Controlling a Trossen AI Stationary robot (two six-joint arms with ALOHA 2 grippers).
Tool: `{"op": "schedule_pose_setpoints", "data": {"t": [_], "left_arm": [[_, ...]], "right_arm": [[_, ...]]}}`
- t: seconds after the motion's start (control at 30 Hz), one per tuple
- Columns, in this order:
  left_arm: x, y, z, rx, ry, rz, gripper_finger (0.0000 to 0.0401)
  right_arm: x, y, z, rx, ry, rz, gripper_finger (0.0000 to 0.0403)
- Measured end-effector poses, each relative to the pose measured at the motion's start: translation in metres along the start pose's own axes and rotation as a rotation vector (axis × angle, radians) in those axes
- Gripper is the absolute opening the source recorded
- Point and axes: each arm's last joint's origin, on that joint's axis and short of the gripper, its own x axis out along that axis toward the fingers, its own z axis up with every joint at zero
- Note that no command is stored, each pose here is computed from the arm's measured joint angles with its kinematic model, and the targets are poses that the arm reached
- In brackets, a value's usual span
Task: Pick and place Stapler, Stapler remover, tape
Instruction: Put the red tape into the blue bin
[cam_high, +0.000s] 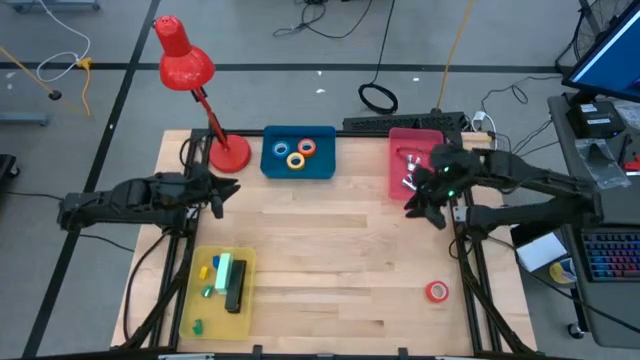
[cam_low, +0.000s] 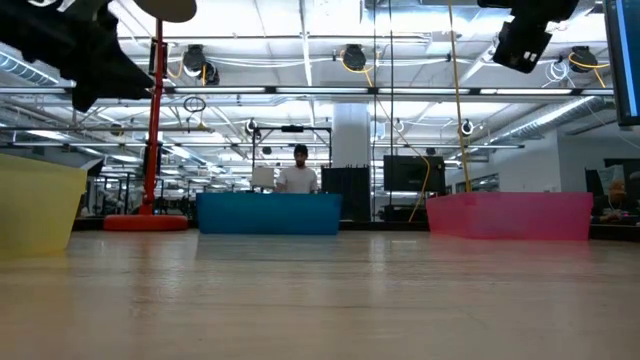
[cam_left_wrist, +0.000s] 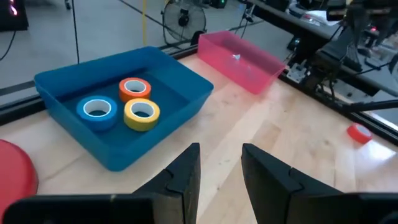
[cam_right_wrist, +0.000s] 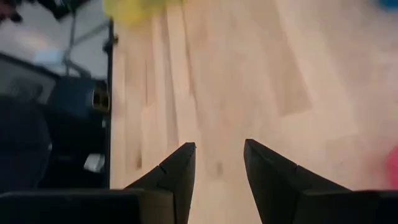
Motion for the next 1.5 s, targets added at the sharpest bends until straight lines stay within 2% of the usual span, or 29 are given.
{"op": "schedule_pose_setpoints", "data": {"t": [0.17, 0.3, 0.5, 0.6, 0.73, 0.97, 1.33, 1.5], "left_arm": [[-0.002, 0.006, -0.01, 0.012, 0.032, 0.016, 0.012], [-0.001, 0.006, -0.012, -0.053, 0.053, 0.027, 0.012], [-0.001, 0.007, -0.013, 0.03, 0.065, 0.031, 0.012], [-0.001, 0.007, -0.013, 0.06, 0.065, 0.029, 0.012], [-0.001, 0.006, -0.012, 0.103, 0.066, 0.006, 0.012], [-0.001, -0.001, -0.008, 0.199, 0.047, -0.159, 0.012], [-0.001, -0.002, -0.008, 0.194, 0.056, -0.186, 0.012], [-0.001, -0.002, -0.008, 0.194, 0.058, -0.185, 0.012]], "right_arm": [[0.024, 0.021, -0.002, 0.039, 0.198, 0.005, 0.013], [0.048, 0.04, -0.012, 0.074, 0.345, 0.001, 0.0129], [0.073, 0.066, -0.039, 0.152, 0.608, -0.079, 0.0129], [0.079, 0.076, -0.052, 0.191, 0.687, -0.131, 0.013], [0.083, 0.087, -0.063, 0.219, 0.704, -0.2, 0.013], [0.084, 0.097, -0.082, 0.236, 0.686, -0.301, 0.013], [0.096, 0.1, -0.116, 0.255, 0.709, -0.329, 0.013], [0.102, 0.096, -0.126, 0.257, 0.67, -0.364, 0.013]]}}
